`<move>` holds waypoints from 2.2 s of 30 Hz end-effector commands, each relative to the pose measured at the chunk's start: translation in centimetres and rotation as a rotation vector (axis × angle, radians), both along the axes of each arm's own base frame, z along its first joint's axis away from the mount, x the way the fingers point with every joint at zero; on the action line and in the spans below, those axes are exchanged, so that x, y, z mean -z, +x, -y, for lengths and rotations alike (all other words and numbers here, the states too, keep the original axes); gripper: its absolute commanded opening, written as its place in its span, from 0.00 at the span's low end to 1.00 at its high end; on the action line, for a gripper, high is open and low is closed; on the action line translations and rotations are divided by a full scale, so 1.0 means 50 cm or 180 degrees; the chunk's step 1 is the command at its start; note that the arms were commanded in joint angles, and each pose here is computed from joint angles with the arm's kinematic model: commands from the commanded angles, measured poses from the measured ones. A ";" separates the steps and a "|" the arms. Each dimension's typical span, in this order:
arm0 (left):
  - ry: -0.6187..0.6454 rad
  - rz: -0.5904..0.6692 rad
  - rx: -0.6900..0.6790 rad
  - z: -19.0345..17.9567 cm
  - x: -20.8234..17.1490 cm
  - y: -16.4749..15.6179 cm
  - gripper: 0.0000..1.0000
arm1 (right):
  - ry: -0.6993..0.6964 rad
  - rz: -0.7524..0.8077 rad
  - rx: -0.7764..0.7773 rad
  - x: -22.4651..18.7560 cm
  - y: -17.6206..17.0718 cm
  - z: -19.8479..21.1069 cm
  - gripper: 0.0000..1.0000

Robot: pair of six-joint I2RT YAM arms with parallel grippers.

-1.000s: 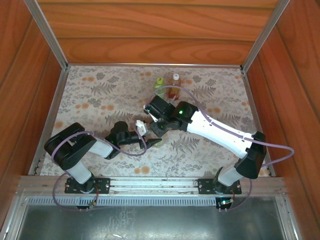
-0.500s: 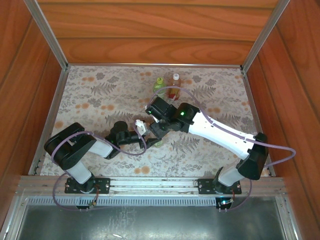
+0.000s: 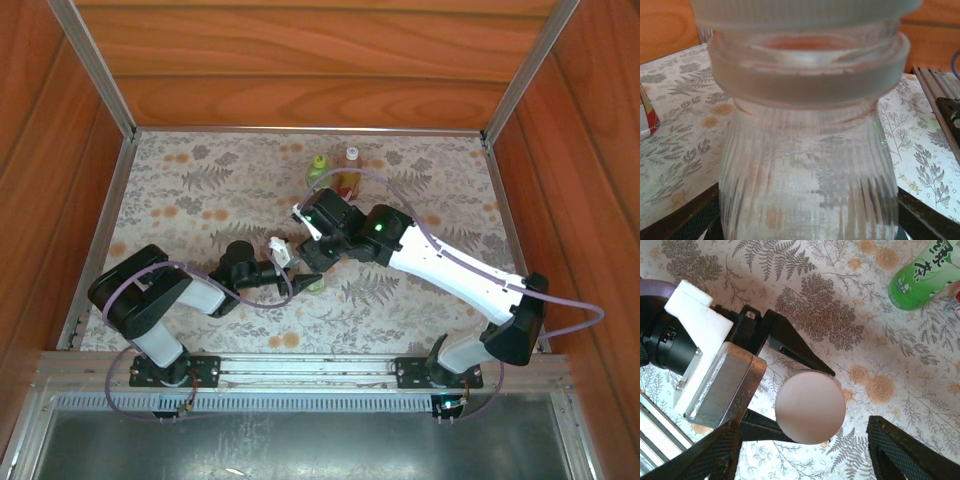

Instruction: Screw on the bottle caps

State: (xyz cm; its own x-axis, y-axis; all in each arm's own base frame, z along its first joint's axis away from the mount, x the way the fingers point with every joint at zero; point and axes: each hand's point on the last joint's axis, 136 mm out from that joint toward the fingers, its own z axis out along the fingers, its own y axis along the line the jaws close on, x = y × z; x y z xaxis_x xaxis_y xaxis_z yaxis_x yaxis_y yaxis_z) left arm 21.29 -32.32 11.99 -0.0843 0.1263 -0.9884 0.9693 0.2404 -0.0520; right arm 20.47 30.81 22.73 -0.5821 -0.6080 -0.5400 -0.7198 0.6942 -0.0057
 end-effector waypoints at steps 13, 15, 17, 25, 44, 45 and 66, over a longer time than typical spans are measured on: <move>-0.0064 0.0028 0.0132 0.013 -0.011 -0.004 0.70 | 0.0022 -0.0196 0.0073 0.021 0.012 -0.017 0.52; -0.0065 0.0024 0.0141 0.013 -0.011 -0.005 0.70 | 0.0009 -0.0205 0.0078 0.023 0.011 -0.015 0.48; -0.0062 0.0025 0.0139 0.013 -0.010 -0.005 0.70 | 0.0009 -0.0205 0.0075 0.023 0.010 -0.014 0.47; -0.0063 -0.0008 0.0126 0.013 -0.009 -0.003 0.70 | 0.0035 -0.0163 -0.0016 0.030 0.004 -0.009 0.40; -0.0069 -0.0068 0.0141 0.015 -0.007 -0.002 0.69 | 0.0110 0.0034 -0.0268 0.061 -0.012 0.006 0.34; -0.0078 -0.0060 0.0151 0.016 -0.009 -0.002 0.69 | 0.0148 0.0052 -0.0275 0.056 -0.012 0.004 0.35; -0.0104 -0.0124 0.0252 0.017 -0.015 -0.010 0.69 | 0.0226 0.0184 -0.0997 0.061 -0.053 0.006 0.39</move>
State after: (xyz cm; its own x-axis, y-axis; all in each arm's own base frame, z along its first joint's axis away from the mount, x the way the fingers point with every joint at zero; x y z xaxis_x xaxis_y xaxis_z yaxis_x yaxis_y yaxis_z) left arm 20.25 -32.91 12.07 -0.0884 0.1223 -0.9885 0.9845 0.1617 -0.0680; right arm 19.40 30.99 21.35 -0.3624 -0.6568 -0.6613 -0.8624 0.5055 -0.0294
